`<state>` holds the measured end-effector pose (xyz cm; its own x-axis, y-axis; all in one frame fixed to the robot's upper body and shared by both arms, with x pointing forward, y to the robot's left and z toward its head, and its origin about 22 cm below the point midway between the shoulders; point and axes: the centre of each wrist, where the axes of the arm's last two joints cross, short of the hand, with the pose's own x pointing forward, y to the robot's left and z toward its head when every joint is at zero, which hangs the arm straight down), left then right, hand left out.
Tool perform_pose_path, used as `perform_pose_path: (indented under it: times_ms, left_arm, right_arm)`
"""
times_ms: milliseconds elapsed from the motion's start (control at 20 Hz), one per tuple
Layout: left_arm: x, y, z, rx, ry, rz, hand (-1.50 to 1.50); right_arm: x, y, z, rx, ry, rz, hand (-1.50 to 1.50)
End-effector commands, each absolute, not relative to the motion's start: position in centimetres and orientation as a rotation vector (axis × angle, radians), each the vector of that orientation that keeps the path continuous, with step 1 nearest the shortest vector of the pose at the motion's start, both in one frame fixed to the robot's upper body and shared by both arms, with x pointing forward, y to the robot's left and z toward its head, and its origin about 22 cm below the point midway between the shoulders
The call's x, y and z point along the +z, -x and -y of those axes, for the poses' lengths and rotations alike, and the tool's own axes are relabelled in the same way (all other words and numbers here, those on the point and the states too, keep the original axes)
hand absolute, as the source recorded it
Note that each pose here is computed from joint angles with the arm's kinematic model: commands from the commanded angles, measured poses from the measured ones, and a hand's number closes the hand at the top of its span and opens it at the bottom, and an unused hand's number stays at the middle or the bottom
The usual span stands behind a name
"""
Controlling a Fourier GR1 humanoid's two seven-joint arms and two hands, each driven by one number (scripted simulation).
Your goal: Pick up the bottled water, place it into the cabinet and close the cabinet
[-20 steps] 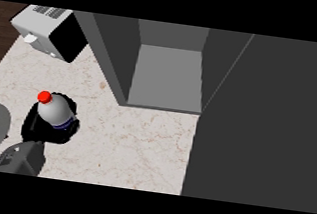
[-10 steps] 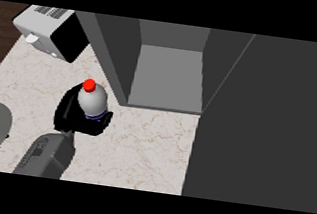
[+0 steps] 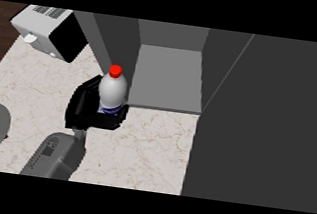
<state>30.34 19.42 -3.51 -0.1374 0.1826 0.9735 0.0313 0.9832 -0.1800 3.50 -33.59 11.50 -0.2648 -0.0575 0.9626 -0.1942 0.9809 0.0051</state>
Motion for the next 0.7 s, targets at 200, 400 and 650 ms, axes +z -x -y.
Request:
perform_pose_path:
  times_ms: [200, 400, 650]
  left_arm:
    - [1.1, -32.9, -13.0, 0.045, 0.113, 1.771, 1.50]
    - [1.1, -33.8, -12.2, 0.015, 0.016, 1.737, 1.50]
    - [1.1, -34.0, -11.9, 0.029, -0.041, 1.704, 1.50]
  right_arm:
    - [14.8, -3.8, 30.7, 0.130, -0.268, 1.935, -1.50]
    - [13.4, -3.8, 32.4, 0.119, -0.278, 1.914, -1.50]
    - [13.8, -4.1, 31.8, 0.130, -0.310, 1.916, -1.50]
